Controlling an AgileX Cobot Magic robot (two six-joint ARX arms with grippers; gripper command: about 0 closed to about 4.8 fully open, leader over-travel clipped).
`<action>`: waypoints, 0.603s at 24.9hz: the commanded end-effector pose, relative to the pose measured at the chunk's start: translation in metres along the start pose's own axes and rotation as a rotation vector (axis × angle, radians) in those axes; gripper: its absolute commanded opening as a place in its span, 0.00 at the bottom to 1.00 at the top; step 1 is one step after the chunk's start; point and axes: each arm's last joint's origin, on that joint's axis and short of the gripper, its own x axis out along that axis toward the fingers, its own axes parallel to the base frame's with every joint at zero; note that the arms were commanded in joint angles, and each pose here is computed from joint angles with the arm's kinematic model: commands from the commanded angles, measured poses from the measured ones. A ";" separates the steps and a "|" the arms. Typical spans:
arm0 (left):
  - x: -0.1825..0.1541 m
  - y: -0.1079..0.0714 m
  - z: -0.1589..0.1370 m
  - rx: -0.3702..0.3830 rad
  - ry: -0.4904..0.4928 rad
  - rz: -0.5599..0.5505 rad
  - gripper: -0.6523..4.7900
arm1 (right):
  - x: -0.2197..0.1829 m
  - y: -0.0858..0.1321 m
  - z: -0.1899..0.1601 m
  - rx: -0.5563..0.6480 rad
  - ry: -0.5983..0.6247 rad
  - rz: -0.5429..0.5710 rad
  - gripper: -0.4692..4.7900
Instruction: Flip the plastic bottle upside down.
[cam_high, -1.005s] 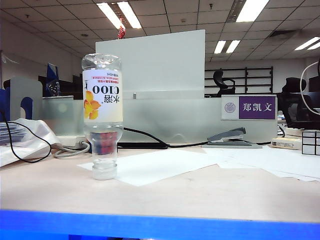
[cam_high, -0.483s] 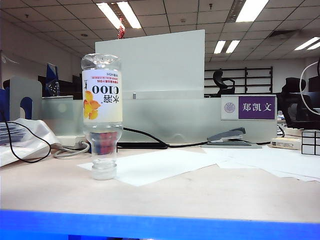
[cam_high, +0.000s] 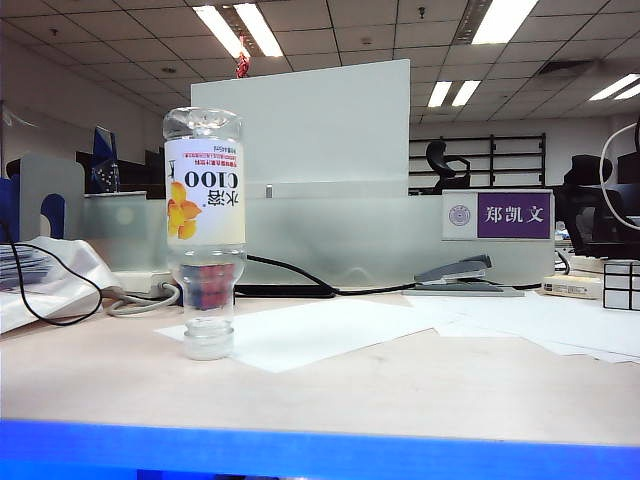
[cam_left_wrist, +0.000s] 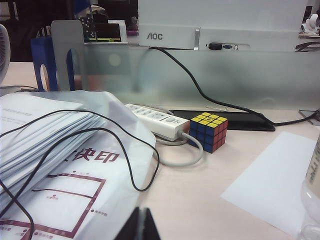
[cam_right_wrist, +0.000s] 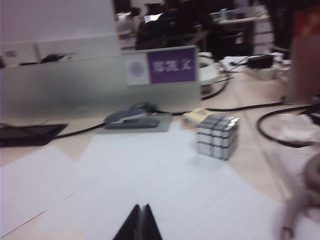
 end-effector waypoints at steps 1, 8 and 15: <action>0.000 0.000 0.001 -0.002 -0.013 -0.003 0.11 | 0.000 -0.002 0.000 -0.005 -0.021 -0.031 0.09; 0.000 0.000 0.001 -0.002 -0.013 -0.003 0.11 | 0.000 -0.004 0.000 -0.003 -0.023 -0.056 0.09; 0.000 0.000 0.001 -0.002 -0.013 -0.003 0.11 | 0.000 -0.005 -0.001 -0.001 -0.017 -0.084 0.09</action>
